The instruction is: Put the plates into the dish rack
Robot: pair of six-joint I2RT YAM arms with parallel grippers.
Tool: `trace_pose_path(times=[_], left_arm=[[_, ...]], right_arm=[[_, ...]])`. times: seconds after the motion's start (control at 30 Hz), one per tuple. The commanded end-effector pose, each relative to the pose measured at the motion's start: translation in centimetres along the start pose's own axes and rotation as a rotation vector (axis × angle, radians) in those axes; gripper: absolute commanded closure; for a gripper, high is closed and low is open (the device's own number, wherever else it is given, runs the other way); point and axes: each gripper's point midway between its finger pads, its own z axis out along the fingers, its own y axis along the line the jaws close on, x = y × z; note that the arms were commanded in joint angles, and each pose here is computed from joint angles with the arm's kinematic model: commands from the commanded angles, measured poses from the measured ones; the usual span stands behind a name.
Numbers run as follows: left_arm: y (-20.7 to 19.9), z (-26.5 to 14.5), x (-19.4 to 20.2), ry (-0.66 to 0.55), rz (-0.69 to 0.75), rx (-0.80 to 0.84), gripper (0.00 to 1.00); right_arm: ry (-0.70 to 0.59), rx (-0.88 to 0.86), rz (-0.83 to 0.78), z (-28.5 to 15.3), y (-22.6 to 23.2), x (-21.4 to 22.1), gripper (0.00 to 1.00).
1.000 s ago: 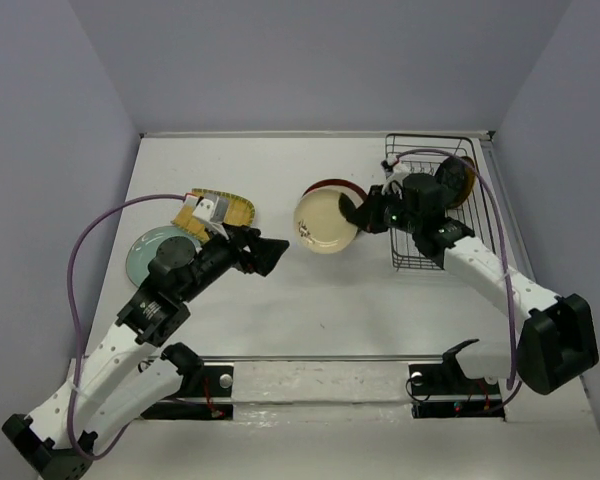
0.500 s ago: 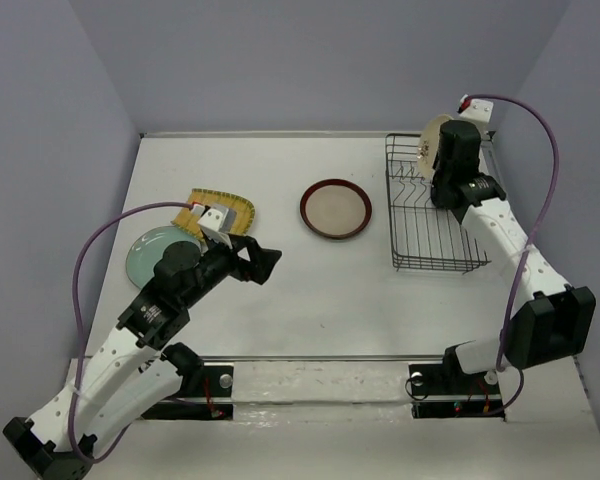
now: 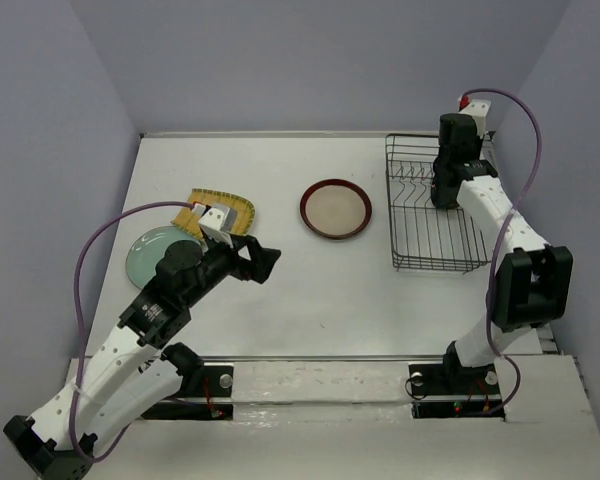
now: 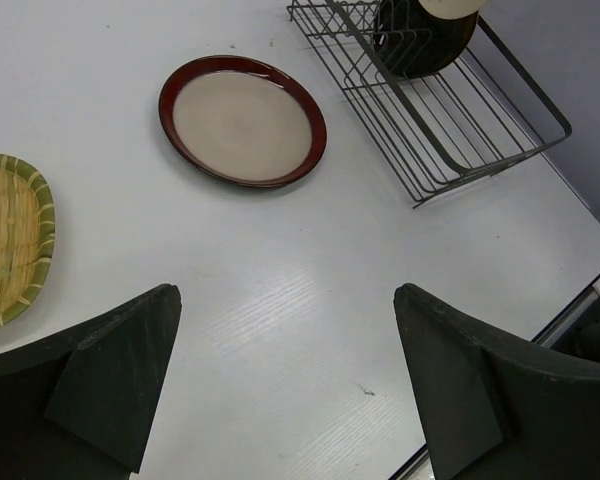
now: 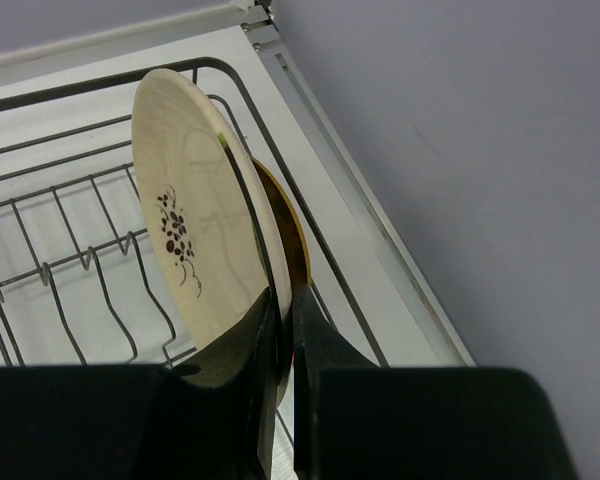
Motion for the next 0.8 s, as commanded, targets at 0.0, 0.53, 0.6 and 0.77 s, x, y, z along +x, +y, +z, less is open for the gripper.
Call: trace_pose_path(times=[0.0,0.53,0.6,0.77], left_arm=[[0.3,0.3,-0.5,-0.019,0.018,-0.009,0.01],[0.8,1.3,0.4,0.027,0.012,-0.027,0.01],[0.9,1.5,0.6,0.036,0.009,-0.035,0.01],[1.6,2.4,1.7,0.085,0.000,-0.061,0.01]], right_arm=[[-0.042,0.005,0.031,0.5,0.1,-2.3,0.93],[0.055,-0.029,-0.082,4.0,3.2,2.0,0.93],[0.070,-0.046,-0.083,4.2,3.7,2.6,0.91],[0.100,-0.079,-0.035,3.9,4.4,3.0,0.60]])
